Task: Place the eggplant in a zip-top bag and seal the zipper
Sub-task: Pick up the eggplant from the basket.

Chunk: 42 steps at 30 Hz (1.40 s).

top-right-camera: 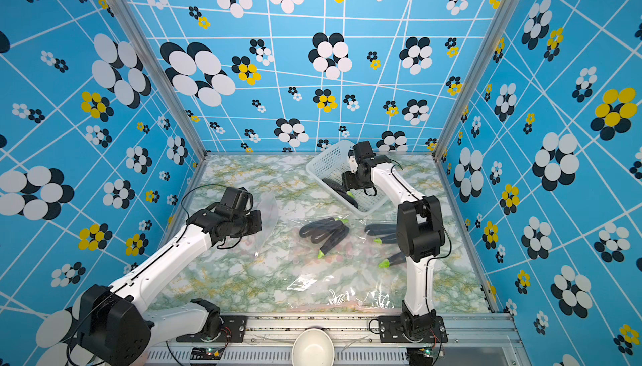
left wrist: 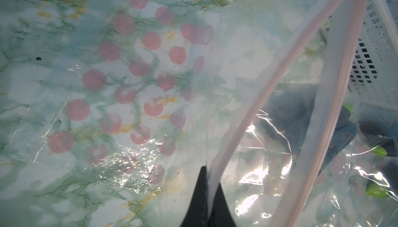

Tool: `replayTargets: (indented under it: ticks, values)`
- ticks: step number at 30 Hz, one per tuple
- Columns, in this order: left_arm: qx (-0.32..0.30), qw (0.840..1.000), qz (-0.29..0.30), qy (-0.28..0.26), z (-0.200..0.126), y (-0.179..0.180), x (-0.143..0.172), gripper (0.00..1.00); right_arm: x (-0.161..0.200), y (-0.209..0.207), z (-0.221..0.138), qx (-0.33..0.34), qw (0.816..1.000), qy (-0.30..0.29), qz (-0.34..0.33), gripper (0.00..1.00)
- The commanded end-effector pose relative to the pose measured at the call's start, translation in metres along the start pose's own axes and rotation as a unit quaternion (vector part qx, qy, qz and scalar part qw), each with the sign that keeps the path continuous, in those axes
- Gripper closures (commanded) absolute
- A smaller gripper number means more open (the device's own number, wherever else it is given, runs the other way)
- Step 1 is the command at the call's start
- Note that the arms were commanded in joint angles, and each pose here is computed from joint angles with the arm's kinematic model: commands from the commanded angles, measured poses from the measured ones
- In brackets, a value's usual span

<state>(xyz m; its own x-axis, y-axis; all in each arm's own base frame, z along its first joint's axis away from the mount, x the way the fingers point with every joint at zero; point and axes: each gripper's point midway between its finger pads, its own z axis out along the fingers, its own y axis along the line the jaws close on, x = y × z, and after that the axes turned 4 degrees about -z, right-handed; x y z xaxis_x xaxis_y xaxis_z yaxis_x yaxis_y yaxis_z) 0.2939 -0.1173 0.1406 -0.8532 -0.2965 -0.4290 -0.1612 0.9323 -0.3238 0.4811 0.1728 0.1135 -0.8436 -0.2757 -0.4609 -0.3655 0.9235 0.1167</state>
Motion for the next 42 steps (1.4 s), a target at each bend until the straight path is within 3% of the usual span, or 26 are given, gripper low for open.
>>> replayTargets:
  ticks: [1,9,18,27,42]
  values:
    - [0.004,1.0,0.001,-0.006,-0.002,-0.006,-0.007,1.0,0.009,0.008,0.014,-0.031,0.999,0.035,-0.02,0.34]
    - [-0.004,1.0,0.001,-0.006,-0.001,-0.004,-0.009,1.0,0.009,0.012,0.054,-0.062,0.996,0.057,-0.017,0.35]
    - [-0.007,1.0,0.001,-0.006,-0.001,-0.004,-0.01,1.0,0.007,-0.026,0.077,0.033,0.997,0.07,0.016,0.42]
    - [-0.006,1.0,0.003,-0.008,-0.002,-0.006,-0.012,1.0,0.006,-0.036,0.082,0.048,0.996,0.065,0.036,0.5]
    - [0.015,0.999,0.011,-0.03,-0.02,-0.019,-0.028,1.0,-0.013,-0.025,0.029,0.037,0.998,0.011,0.056,0.57]
